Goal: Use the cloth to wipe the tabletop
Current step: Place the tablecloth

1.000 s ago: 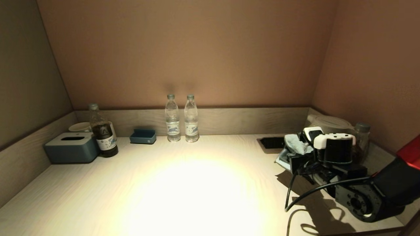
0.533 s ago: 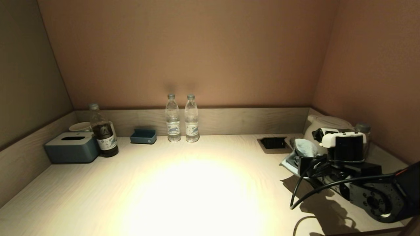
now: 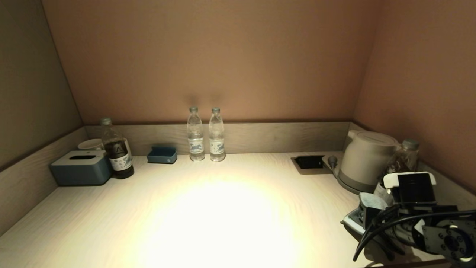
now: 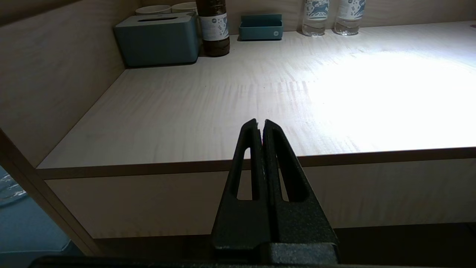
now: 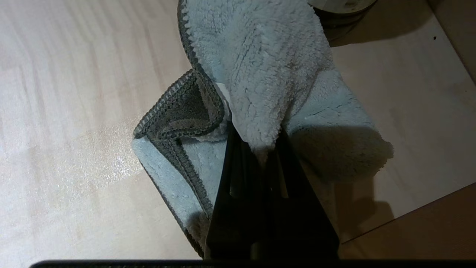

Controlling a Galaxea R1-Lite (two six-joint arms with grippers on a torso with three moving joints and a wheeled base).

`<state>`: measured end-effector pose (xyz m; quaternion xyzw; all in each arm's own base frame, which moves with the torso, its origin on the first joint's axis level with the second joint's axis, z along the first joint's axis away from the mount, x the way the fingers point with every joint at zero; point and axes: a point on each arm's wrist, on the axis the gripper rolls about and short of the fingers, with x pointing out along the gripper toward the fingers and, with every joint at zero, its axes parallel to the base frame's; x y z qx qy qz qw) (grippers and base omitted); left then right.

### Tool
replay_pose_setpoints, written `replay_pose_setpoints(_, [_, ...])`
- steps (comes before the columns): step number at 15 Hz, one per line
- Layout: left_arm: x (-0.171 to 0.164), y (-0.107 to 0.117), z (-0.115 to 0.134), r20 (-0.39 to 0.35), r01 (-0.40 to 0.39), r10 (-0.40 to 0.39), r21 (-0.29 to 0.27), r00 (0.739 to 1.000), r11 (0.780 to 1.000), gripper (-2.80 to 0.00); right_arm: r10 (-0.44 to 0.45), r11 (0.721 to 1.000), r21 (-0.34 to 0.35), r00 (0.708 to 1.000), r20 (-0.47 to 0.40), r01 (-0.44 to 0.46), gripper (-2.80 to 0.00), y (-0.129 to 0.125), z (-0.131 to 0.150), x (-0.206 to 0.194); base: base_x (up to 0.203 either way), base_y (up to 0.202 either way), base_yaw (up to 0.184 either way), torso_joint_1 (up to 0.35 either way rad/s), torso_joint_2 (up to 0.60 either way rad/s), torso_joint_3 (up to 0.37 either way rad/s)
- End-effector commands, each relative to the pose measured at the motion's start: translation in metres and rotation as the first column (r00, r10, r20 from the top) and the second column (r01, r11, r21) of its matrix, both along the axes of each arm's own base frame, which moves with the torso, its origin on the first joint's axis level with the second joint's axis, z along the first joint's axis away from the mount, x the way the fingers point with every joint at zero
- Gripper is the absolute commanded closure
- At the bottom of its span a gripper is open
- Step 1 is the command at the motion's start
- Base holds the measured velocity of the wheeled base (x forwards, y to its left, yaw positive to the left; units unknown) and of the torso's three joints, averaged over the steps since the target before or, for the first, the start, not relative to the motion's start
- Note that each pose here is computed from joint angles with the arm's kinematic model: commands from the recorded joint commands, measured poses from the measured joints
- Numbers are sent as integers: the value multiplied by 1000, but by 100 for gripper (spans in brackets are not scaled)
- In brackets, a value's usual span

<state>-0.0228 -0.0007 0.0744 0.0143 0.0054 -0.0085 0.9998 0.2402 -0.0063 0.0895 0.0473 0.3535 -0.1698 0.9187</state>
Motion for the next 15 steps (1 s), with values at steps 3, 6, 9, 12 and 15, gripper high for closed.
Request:
replay_pose_setpoints(3, [0,0,0,0,0,0,0,1000,1000,0,-16,1000,-16,1000,-25,16,0,-1,-2,-5,0,0,0,0,0,0])
replay_pose_setpoints(6, [0,0,0,0,0,0,0,1000,1000,0,-16,1000,-18,1000,-19,16,0,-1,-2,0,0,0,0,0,0,0])
replay_pose_setpoints(9, [0,0,0,0,0,0,0,1000,1000,0,-28,999,-18,999,-27,27,0,-3,-5,8,0,0,0,0,0,0])
replay_pose_setpoints(12, [0,0,0,0,0,0,0,1000,1000,0,-78,997,-28,996,-39,77,0,-14,-9,15,0,0,0,0,0,0])
replay_pose_setpoints(15, [0,0,0,0,2,-2,0,1000,1000,0,-113,993,-29,993,-40,112,0,-23,-9,15,0,0,0,0,0,0])
